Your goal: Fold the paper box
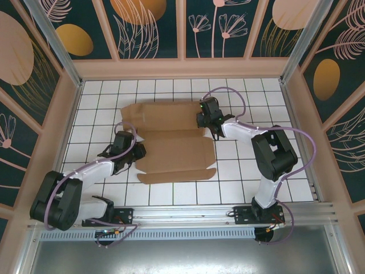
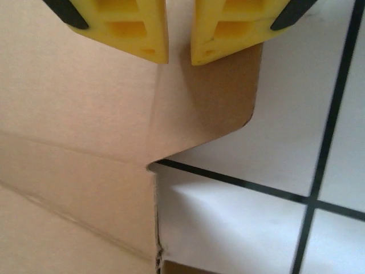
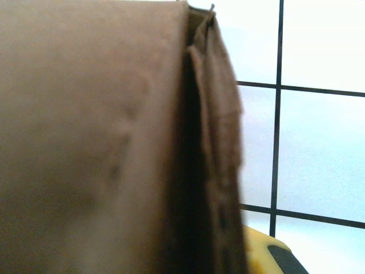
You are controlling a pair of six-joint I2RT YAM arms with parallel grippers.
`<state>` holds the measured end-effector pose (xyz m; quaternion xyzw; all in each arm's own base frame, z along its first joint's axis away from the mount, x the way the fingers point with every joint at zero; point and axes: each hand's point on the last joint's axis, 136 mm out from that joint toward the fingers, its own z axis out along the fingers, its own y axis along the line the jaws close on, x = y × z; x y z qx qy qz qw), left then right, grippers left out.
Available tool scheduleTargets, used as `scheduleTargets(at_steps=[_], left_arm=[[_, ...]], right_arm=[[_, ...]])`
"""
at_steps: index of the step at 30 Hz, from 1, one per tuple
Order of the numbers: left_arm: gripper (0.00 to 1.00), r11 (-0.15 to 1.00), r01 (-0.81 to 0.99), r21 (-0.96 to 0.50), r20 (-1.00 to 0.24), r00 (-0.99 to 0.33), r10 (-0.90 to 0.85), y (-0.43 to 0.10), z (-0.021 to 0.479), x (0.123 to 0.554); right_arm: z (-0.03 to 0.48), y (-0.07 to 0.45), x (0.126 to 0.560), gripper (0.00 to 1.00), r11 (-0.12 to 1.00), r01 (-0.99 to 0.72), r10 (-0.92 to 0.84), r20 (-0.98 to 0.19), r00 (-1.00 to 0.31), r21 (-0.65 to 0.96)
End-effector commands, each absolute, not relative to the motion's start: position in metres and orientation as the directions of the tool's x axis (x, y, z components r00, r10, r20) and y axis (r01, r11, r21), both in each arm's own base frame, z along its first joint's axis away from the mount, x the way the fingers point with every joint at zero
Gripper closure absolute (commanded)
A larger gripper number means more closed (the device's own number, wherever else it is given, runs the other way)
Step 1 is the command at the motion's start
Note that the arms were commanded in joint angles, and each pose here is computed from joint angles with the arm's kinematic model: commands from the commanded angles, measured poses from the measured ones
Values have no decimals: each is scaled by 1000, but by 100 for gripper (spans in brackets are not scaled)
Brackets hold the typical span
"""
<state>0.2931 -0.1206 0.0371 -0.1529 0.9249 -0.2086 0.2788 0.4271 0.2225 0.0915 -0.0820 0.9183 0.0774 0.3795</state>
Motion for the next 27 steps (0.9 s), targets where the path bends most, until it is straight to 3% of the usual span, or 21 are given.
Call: scheduleTargets(at_steps=[1,12,16,23,27], left_arm=[[82,852,-232,-469,-473,-749,-464,-113,34,308],[83,719,-328,-613,-428,-627,-651,-98,38,299],[81,705,-338,-623,-373,-664,-648,-105,25,298],[83,690,-368,-623,-296,-706,-643,-115,-1,298],[83,716,-313,-624,-392,-667,-634,-108,34,310]], right_arm=[[61,202,411,100,984,-164,-88,-623,-778,66],[64,198,408,100,971,-168,-29,-616,-788,169],[62,204,406,100,947,-168,26,-585,-811,275],[61,206,406,100,944,-163,21,-546,-837,287],[64,202,407,100,951,-162,11,-555,-832,262]])
